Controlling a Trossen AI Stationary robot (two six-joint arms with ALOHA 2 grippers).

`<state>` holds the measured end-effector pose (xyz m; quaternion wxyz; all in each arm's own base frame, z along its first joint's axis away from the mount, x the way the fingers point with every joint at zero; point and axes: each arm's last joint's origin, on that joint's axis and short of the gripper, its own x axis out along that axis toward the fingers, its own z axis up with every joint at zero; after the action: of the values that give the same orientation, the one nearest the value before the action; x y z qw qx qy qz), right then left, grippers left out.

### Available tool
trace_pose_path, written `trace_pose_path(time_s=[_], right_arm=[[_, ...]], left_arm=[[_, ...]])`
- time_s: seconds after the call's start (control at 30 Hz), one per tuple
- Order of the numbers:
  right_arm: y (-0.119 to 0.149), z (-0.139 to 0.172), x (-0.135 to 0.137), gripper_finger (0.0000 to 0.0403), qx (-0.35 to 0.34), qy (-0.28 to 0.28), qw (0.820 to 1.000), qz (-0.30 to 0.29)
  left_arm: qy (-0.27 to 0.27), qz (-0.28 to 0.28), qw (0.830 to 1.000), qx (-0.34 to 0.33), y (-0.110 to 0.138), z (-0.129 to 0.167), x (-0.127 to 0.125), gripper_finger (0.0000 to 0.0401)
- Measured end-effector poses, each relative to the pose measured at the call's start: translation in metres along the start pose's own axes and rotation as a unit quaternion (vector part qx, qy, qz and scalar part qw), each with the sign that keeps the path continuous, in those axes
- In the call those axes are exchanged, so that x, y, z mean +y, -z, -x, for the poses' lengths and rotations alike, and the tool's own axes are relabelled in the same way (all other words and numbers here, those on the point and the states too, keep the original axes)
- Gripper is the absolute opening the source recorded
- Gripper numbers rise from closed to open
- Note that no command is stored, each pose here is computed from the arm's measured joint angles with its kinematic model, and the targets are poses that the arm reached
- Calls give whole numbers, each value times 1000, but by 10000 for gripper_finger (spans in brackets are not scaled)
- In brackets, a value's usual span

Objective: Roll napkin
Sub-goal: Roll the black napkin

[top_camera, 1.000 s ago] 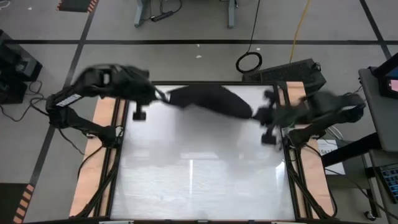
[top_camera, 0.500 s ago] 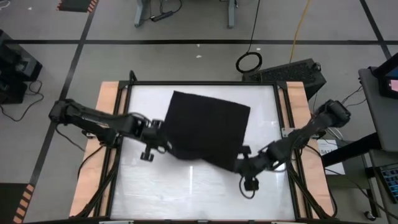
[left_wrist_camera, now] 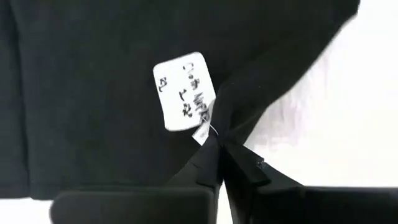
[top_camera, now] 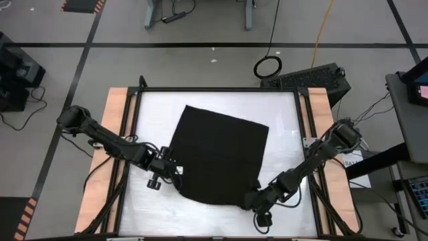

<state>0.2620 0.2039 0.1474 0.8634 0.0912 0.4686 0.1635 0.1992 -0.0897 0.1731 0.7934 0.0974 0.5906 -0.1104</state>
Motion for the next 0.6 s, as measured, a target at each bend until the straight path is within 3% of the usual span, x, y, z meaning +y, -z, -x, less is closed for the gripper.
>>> trace_pose_path(time_s=[0.2,0.4,0.6], right_arm=[[-2,-9,5,63,13,-9,1000,-2],[-21,8,16,151,21,0,1000,10],[-29,45,27,197,49,104,993,39]], left_arm=[[9,-21,1000,-12,-1,0,-11,130],[7,-1,1000,-14,-8,10,-14,242],[7,24,1000,-13,-21,31,-15,277]])
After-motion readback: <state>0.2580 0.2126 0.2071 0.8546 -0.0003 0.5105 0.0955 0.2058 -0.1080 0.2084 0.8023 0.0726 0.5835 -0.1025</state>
